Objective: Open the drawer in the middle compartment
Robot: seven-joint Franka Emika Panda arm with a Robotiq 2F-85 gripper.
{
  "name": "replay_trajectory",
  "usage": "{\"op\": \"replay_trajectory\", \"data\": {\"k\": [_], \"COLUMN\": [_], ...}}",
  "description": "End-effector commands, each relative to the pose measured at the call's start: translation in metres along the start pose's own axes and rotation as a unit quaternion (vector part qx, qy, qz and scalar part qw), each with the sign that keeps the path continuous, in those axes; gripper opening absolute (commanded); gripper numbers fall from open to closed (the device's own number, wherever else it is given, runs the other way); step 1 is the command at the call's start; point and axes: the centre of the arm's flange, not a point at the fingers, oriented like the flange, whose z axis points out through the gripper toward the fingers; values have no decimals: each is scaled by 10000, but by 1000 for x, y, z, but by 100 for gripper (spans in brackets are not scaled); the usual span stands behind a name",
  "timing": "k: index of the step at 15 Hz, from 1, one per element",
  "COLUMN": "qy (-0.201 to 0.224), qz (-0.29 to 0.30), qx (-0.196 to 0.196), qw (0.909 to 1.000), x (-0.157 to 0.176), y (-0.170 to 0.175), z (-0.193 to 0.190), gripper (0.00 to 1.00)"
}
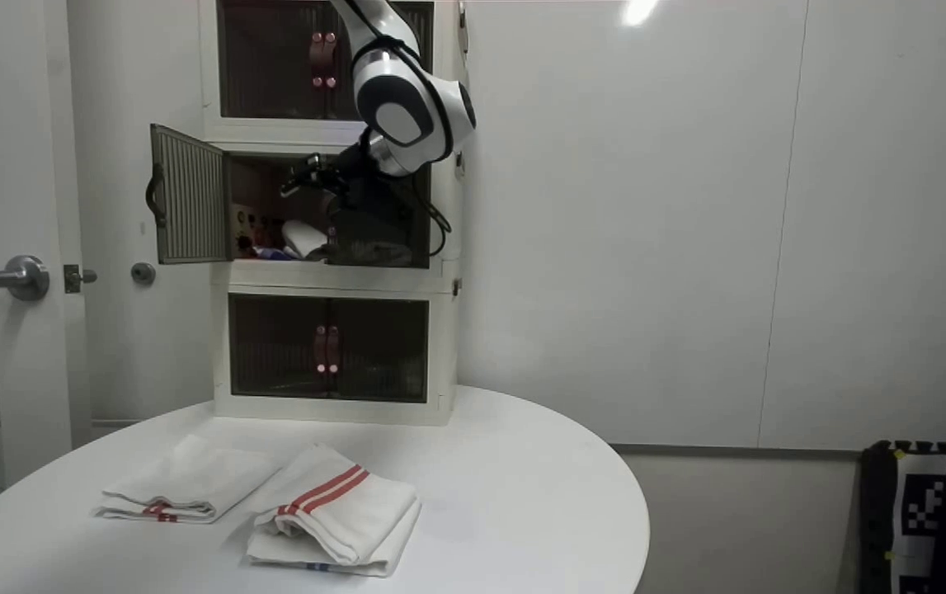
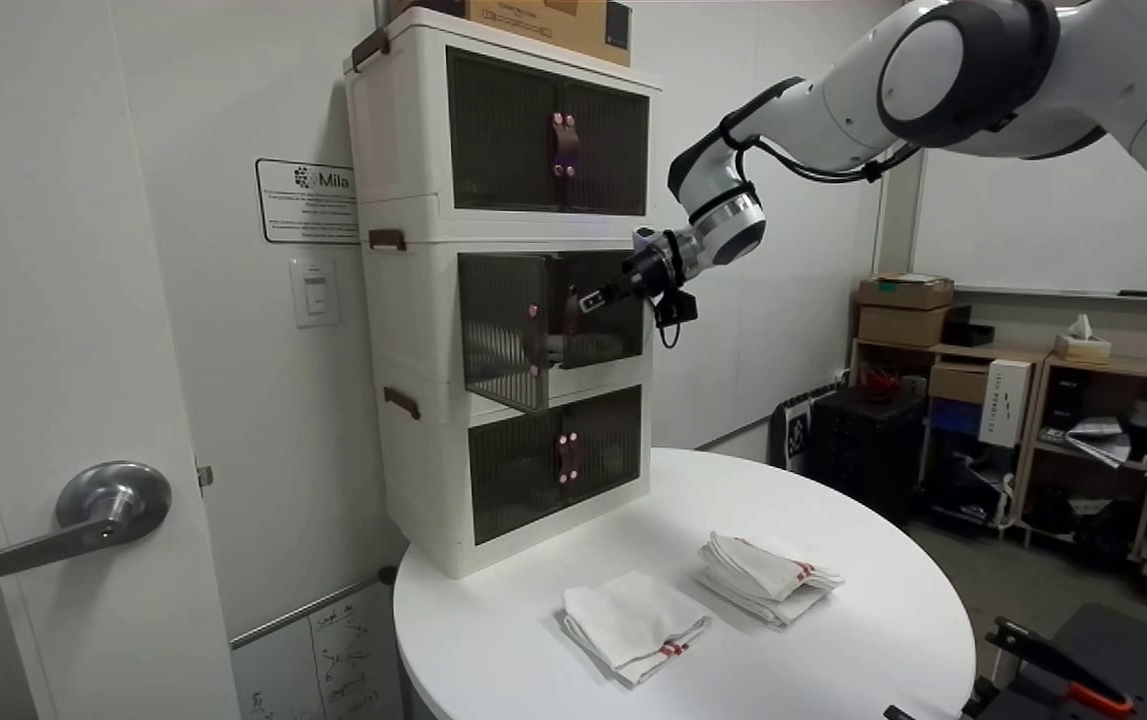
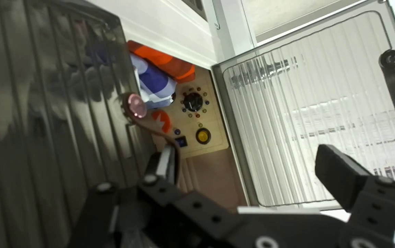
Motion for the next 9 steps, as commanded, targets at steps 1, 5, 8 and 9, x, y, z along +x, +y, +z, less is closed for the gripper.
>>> {"op": "replay_trajectory", "data": {"k": [1,5,8,9], "qy": [-169,-271,-296,-277], "qz": [104,224,338,372], "qx": [734,845,544,449], "qw": [9971,9958,9975,9979], "x": [-5,-14,-18,-19], "y": [-42,-53,-61,-64], "z": [29,9,-13,-18], "gripper": [100,100,100,100]}}
